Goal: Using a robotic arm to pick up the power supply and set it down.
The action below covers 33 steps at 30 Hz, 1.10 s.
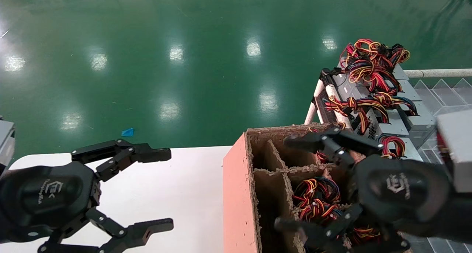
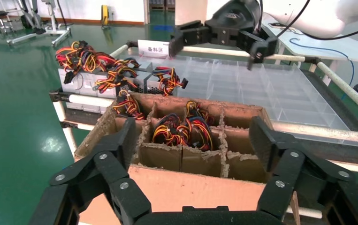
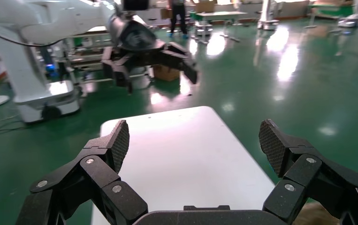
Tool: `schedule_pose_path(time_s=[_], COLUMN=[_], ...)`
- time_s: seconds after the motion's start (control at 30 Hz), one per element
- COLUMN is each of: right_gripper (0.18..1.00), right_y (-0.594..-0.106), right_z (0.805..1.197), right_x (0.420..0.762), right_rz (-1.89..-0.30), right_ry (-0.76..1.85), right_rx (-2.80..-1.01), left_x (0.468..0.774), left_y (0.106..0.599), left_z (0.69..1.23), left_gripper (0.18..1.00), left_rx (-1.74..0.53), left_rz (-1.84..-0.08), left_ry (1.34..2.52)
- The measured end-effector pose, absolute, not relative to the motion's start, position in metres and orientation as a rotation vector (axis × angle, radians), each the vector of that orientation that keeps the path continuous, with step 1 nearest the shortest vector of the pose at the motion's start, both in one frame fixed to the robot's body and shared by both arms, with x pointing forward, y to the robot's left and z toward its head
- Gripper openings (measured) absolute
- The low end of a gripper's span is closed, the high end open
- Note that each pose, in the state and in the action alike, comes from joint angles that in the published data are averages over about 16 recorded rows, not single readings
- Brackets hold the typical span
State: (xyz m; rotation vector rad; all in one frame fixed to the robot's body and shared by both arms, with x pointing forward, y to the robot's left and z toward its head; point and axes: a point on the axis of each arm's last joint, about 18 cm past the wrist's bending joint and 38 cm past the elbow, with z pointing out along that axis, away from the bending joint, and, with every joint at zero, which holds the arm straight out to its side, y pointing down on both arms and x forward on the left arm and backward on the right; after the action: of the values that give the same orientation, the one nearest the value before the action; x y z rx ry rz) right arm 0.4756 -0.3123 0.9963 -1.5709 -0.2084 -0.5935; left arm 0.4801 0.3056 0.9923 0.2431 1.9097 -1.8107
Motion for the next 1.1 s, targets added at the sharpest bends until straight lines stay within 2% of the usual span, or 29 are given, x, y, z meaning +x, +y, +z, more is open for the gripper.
schedule_pose_path(time_s=[0.23, 0.43, 0.63, 1.1], right_gripper=[1.0, 1.0, 1.0, 1.0], right_y=[-0.301, -0.298, -0.3, -0.302], right_z=[0.991, 0.99, 0.991, 0.992], right_x=[0.475, 0.475, 0.475, 0.475], right_rz=[-0.55, -0.541, -0.547, -0.552], right_ry=[-0.235, -0.242, -0.24, -0.233], right_rx=[-1.599, -1.606, -1.603, -1.597], left_x=[0.48, 0.48, 0.48, 0.48], left_y=[0.306, 0.306, 0.306, 0.306], left_z=[0.992, 0.992, 0.992, 0.992], left_gripper=[0.901, 0.964, 0.993, 1.001], left_rx=[0.243, 0.243, 0.243, 0.243], left_rz=[-1.811, -1.811, -1.811, -1.811], left_ry=[1.909, 1.909, 1.909, 1.909])
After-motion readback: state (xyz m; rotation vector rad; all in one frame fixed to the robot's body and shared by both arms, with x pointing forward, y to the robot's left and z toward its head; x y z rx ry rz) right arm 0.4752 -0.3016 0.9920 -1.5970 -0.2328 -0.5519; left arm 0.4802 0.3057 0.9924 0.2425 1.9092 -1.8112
